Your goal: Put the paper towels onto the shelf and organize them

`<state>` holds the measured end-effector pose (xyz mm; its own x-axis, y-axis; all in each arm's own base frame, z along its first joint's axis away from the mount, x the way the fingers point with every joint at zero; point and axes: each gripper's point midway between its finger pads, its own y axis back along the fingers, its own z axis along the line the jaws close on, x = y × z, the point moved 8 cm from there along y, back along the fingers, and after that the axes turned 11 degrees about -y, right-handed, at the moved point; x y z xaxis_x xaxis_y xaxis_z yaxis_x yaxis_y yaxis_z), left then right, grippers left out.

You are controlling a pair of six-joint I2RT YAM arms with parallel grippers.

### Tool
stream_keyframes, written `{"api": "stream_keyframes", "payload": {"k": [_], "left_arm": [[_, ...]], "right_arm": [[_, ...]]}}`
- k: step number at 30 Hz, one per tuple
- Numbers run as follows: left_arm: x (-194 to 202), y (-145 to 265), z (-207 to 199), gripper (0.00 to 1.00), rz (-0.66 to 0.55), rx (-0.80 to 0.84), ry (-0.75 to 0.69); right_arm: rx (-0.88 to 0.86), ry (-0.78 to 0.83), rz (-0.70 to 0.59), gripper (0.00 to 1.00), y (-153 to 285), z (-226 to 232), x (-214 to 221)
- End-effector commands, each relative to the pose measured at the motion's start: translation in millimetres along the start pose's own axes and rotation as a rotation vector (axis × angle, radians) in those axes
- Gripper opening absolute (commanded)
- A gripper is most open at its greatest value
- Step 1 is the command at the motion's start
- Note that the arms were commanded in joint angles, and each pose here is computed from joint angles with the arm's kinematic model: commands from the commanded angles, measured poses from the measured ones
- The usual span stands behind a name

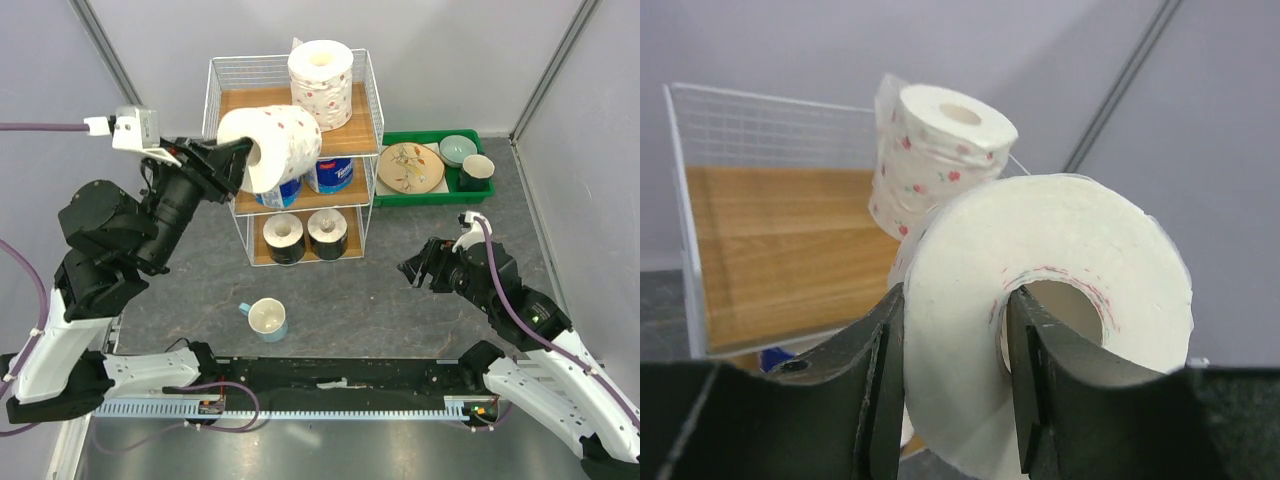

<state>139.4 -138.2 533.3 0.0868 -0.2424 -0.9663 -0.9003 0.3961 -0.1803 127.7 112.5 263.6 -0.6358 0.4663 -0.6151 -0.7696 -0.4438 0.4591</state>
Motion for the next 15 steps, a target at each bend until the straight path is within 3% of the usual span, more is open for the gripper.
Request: {"api": "stream_keyframes", "payload": {"k": [1,4,15], "left_arm": [[-36,-18,10,0.46,-0.106,-0.150,-0.165],[-45,-36,10,0.46,-0.086,-0.244,-0.277],[-71,-61,26,0.46,-0.112,-0.353,-0.337]], "right_arm": [[-0.003,-0.010,-0.023,0.81,4,0,-2],[-0.004,-0.009,-0.024,0.81,5,0,-2],[-0.004,-0.004,-0.022,0.81,6,0,-2]]}}
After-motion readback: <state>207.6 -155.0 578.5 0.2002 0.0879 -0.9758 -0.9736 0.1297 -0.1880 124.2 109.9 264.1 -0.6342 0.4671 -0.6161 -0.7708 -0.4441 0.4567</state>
